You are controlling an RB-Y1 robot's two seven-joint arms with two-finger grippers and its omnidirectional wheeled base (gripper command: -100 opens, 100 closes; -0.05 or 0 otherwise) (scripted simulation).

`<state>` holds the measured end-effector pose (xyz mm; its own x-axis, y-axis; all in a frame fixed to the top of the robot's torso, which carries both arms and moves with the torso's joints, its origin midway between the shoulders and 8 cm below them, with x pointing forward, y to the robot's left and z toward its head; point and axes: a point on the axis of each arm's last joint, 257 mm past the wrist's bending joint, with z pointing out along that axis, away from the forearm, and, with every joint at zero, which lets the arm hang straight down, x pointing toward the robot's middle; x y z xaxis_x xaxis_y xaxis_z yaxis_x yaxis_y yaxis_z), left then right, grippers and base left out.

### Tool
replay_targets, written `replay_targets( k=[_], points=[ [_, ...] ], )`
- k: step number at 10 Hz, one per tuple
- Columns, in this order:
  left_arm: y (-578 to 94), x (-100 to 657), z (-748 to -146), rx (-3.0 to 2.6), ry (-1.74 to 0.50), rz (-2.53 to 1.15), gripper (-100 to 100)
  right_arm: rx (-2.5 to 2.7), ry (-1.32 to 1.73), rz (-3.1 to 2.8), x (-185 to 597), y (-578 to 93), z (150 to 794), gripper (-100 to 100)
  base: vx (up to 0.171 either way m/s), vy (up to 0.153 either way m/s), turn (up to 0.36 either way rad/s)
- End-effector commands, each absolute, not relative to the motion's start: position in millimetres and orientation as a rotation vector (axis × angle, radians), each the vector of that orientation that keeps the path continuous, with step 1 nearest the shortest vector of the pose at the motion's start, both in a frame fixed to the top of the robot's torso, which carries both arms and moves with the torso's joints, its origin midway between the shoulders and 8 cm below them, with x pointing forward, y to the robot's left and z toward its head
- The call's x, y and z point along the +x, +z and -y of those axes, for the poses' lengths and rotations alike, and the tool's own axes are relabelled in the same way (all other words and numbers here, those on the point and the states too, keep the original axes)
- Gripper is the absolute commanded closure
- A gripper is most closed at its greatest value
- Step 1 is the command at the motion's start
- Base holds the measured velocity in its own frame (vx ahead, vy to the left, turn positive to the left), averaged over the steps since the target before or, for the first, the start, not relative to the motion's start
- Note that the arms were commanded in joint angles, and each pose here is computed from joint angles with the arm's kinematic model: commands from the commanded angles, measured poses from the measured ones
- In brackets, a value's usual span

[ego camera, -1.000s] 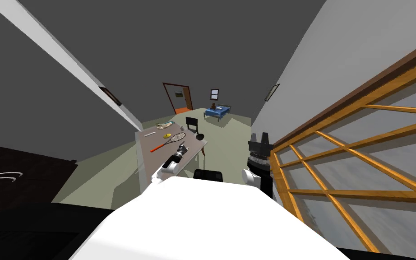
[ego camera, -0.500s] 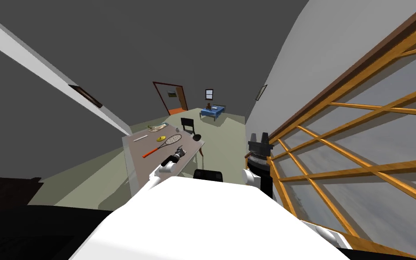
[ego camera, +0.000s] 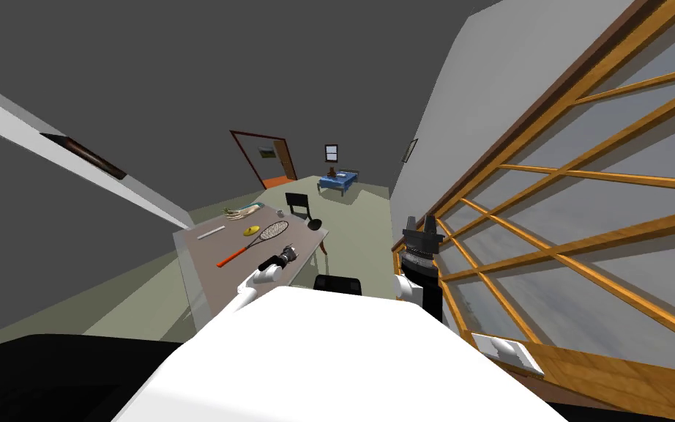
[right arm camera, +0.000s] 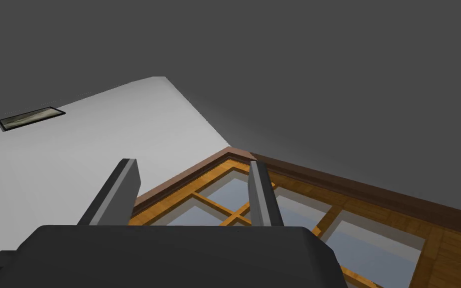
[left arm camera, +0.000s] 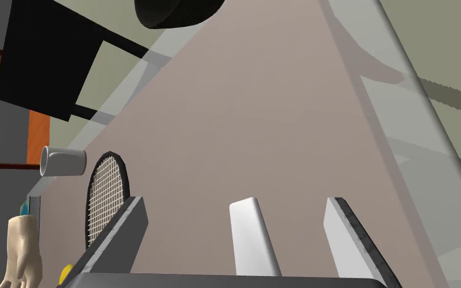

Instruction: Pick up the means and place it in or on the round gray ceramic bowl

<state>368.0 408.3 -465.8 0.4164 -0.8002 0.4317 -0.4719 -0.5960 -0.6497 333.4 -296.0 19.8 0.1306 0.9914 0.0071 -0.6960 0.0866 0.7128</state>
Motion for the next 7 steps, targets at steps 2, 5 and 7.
replay_targets(
  k=[2, 5, 7],
  points=[
    [-496, 341, -428, -2.376, -0.922, -1.036, -100, 0.654, 1.361, -0.564, 333, 20, 296, 0, 0.004, 0.020, -0.178],
    [-511, 326, -440, -2.465, -0.860, -0.990, -100, 0.654, 1.361, -0.564, 333, 20, 296, 0, 0.006, 0.012, -0.116],
    [-528, 305, -454, -2.555, -0.780, -0.934, -100, 0.654, 1.361, -0.564, 333, 20, 296, 0, 0.006, 0.016, -0.084]
  ],
)
